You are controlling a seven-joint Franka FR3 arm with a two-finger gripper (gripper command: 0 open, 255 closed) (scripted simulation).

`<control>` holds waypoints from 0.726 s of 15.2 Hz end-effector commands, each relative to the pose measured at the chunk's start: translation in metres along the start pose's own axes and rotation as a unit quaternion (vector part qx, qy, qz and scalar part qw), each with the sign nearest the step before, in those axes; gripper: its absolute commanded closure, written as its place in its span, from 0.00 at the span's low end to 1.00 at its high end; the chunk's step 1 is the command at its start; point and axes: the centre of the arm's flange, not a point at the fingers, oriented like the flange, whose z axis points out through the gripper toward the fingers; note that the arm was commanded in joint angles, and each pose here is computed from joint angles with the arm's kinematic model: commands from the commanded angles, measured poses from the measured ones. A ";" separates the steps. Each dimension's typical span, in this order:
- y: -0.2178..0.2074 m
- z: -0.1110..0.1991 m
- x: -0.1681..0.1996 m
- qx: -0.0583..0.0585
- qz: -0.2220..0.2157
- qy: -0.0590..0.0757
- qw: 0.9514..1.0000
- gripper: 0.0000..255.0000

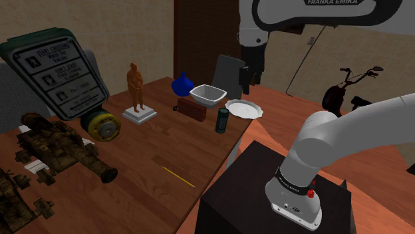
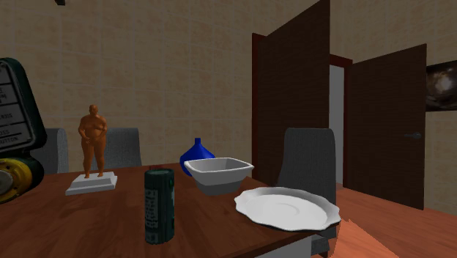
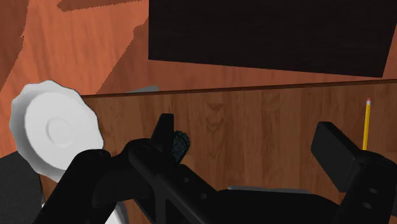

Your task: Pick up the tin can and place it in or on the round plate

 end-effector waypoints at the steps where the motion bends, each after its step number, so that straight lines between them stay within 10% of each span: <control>1: 0.000 0.000 0.000 0.000 0.000 0.000 1.000 0.00; 11: 0.067 0.094 0.063 0.032 -0.048 0.040 0.998 0.00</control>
